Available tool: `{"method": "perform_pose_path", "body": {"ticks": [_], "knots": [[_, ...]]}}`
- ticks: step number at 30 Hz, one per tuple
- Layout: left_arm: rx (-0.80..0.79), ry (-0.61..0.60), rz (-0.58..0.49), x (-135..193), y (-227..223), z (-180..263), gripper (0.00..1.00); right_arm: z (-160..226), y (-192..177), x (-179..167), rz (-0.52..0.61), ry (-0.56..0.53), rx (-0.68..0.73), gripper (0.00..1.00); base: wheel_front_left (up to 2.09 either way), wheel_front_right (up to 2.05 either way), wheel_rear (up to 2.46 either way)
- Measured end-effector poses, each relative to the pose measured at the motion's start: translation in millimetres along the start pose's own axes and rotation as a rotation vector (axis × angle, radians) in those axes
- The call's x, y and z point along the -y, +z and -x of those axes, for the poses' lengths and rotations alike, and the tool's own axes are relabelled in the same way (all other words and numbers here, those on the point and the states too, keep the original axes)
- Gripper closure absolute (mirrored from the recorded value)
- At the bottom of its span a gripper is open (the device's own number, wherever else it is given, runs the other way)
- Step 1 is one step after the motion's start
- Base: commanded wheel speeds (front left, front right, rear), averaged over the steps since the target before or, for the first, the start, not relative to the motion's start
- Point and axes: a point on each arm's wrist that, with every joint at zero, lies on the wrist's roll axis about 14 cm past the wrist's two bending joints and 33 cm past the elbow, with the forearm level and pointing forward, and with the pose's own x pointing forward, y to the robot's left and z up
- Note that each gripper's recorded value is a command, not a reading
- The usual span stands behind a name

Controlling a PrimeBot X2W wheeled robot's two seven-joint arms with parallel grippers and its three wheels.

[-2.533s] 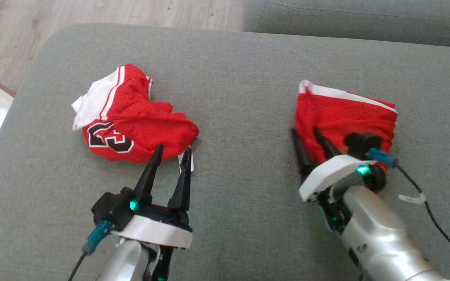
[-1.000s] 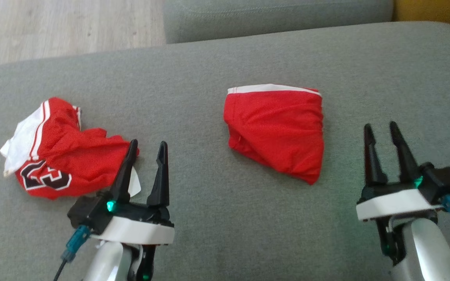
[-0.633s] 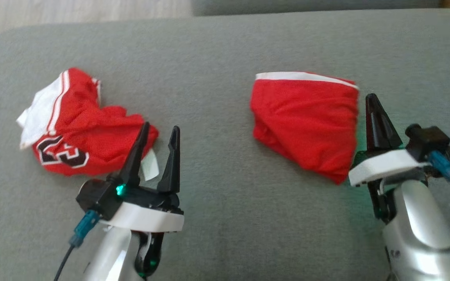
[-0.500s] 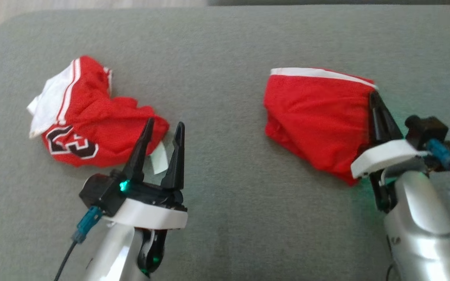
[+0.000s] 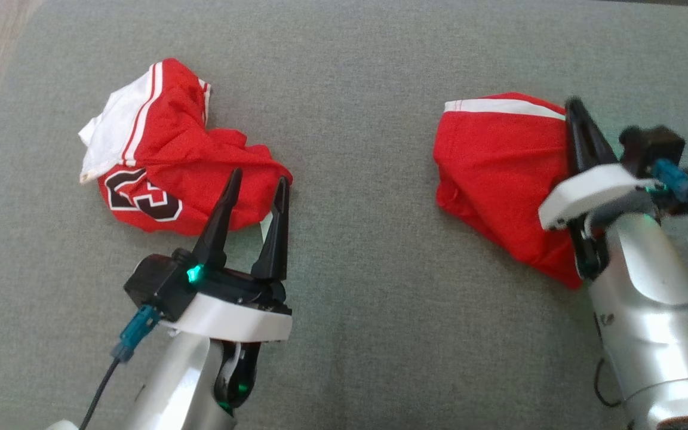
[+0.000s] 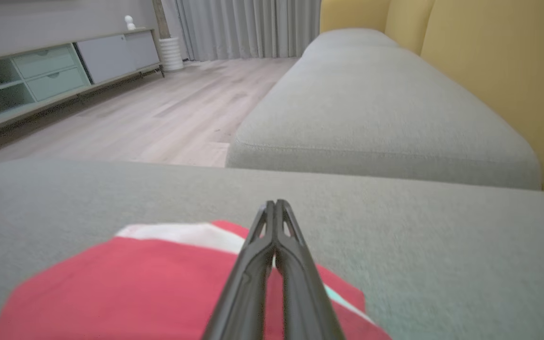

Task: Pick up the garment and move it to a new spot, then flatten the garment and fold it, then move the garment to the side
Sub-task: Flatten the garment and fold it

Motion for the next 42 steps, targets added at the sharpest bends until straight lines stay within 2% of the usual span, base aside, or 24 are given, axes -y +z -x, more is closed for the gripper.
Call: {"method": "perform_pose_path", "body": {"ticks": [2, 5, 9, 12, 17, 24, 29, 31, 41, 42], "knots": [[0.005, 0.000, -0.002, 0, 2, 1, 0.00, -3, 18, -14, 0.016, 0.043, 0.055, 1.00, 0.00, 0.00, 0.00], [0.011, 0.002, -0.004, 0, 5, 2, 0.00, -2, 21, -42, 0.012, 0.126, 0.068, 1.00, 0.00, 0.00, 0.00], [0.015, 0.012, 0.001, -2, 6, 5, 0.00, 11, -20, -74, 0.026, 0.221, -0.052, 1.00, 0.00, 0.00, 0.00], [0.016, 0.016, 0.000, -3, 7, 6, 0.00, 19, -48, -80, 0.037, 0.244, -0.149, 1.00, 0.00, 0.00, 0.00], [0.019, 0.017, -0.001, -3, 8, 6, 0.00, 19, -54, -78, 0.035, 0.236, -0.183, 1.00, 0.00, 0.00, 0.00], [0.031, -0.002, 0.003, 4, 11, 2, 0.00, 23, -34, -63, -0.024, 0.184, -0.125, 1.00, 0.00, 0.00, 0.00], [0.042, -0.028, 0.004, 13, 13, -1, 0.00, 23, 33, -36, -0.075, 0.104, 0.086, 1.00, 0.00, 0.00, 0.00], [0.041, -0.049, 0.003, 20, 12, -2, 0.00, 33, 50, -20, -0.079, 0.057, 0.150, 1.00, 0.00, 0.00, 0.00], [0.060, -0.142, 0.005, 52, 17, -12, 0.00, 113, 45, 47, -0.068, -0.170, 0.216, 1.00, 0.00, 0.00, 0.00], [0.060, -0.150, 0.006, 55, 17, -13, 0.00, 119, 46, 52, -0.069, -0.188, 0.226, 0.66, 0.00, 0.00, 0.00]]}}
